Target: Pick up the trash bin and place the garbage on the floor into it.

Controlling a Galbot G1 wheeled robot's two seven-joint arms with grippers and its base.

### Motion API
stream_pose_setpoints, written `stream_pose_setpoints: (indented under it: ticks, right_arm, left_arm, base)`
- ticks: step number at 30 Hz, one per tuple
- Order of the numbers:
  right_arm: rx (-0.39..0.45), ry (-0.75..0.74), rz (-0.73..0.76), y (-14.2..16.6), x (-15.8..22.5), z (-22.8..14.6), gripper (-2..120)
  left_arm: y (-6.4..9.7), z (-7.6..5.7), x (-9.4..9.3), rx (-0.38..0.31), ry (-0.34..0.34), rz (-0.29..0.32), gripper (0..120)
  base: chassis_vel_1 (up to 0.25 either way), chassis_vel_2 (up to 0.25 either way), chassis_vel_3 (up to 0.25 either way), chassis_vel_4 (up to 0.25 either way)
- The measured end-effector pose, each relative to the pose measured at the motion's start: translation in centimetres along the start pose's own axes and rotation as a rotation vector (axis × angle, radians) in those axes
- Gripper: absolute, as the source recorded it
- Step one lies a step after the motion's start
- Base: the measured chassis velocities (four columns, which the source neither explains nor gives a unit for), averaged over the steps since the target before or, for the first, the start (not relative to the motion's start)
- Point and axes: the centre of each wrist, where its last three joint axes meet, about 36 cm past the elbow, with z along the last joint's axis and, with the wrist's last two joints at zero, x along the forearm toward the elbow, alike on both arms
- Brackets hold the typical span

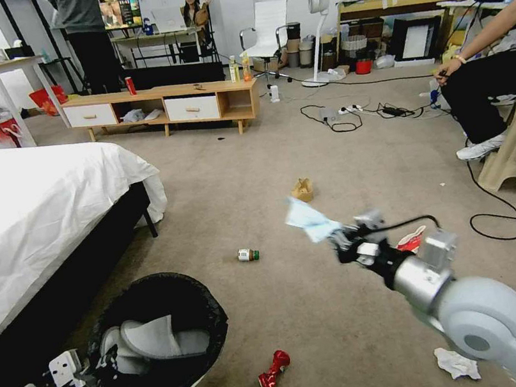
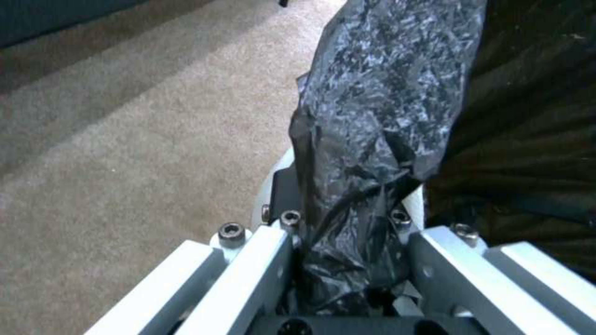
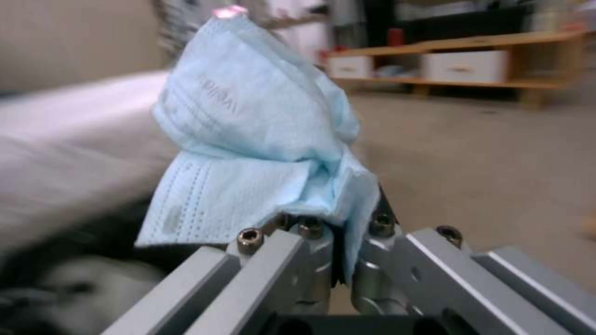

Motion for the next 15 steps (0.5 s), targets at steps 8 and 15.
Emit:
stream_pose_setpoints:
  ticks: [8,15]
  right_arm:
    - [-0.104,0.072,-0.190,4.7,-4.6,-0.8,0]
    - [-0.112,0.184,-0.278,7.4,-8.0,0.2,0]
  left_arm:
    - [-0.3,-0.5,0.0,-0.029,-0.007,0.016,6]
    - [-0.5,-0.6,0.0,-0.032,-0.010,0.026,6]
  base:
    - [0.000,0.000,0.000,0.000]
    - [0.000,0.000,0.000,0.000]
